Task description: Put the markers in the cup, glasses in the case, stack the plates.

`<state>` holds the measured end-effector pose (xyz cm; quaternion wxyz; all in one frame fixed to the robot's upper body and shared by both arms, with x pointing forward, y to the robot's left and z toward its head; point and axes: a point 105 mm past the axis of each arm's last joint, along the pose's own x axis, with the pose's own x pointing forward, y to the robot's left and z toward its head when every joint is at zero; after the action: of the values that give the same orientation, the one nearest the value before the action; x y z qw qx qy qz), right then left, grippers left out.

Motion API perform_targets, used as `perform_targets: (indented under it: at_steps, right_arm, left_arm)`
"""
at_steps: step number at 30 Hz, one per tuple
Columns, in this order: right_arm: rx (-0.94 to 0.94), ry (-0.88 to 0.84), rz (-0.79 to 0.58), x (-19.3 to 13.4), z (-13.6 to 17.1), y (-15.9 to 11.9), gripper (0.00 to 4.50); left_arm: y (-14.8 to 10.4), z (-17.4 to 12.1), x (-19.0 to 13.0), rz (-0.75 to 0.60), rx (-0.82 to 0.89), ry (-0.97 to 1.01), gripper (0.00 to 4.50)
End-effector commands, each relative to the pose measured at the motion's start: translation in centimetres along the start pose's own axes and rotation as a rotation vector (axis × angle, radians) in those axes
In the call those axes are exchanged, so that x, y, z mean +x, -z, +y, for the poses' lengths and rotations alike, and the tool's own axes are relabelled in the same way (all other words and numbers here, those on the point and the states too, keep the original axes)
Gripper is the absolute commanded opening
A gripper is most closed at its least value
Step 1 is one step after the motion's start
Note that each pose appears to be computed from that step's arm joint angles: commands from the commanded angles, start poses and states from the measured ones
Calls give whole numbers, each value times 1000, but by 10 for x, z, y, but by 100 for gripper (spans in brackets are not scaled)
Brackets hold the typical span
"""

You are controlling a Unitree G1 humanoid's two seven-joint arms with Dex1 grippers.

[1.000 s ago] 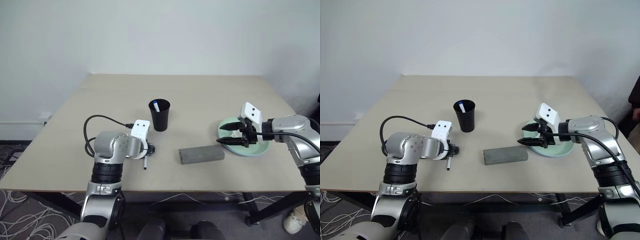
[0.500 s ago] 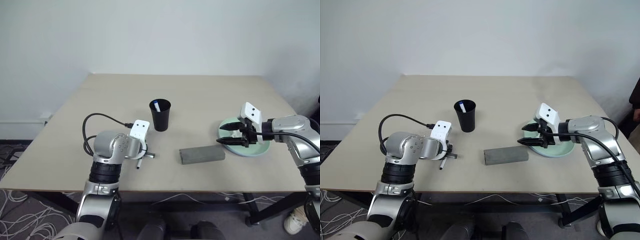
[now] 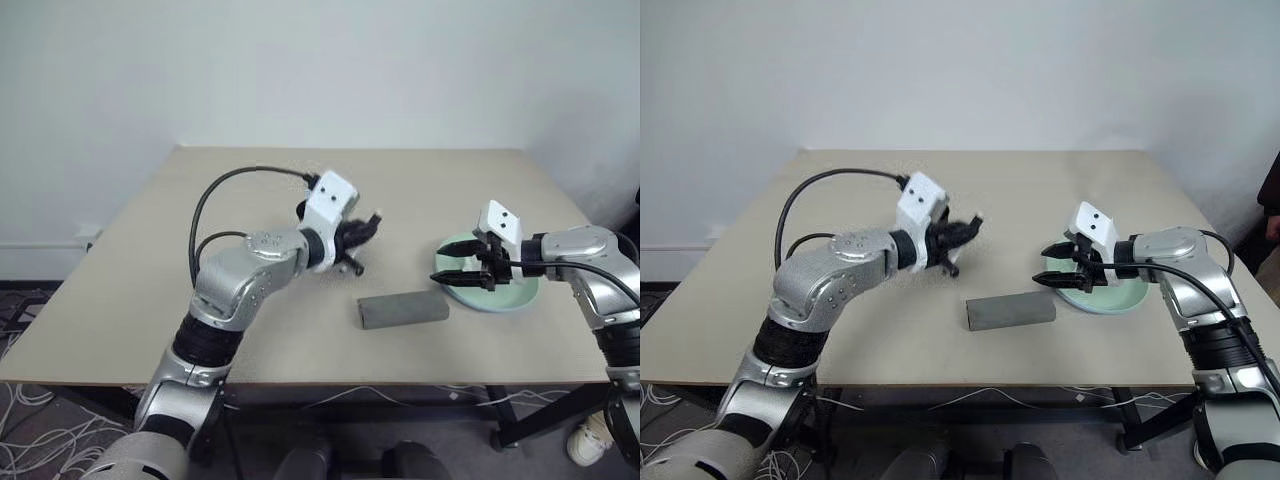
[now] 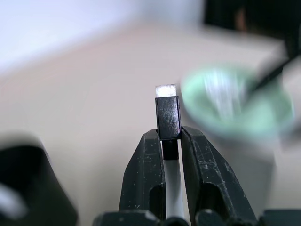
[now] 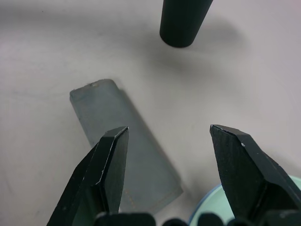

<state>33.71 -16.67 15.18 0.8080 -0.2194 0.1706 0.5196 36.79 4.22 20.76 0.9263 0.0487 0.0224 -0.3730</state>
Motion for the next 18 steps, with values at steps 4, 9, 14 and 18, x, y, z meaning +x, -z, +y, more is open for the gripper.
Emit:
perform_targets:
  at_steps: [4,9,14,18]
  right_arm:
    - [-38,26,-35,-3,-6,-14,299]
    - [-39,26,-44,-1,-5,-16,299]
    - [-38,28,-48,-1,-4,-15,299]
    - [-38,33,-51,-1,-5,-15,299]
  left_arm:
    - [-50,70,8,-296,62,-336,10]
    - [-52,88,19,-386,87,-416,10]
    - [-33,92,33,-367,51,-405,10]
    - [-14,92,41,-331,21,-395,10]
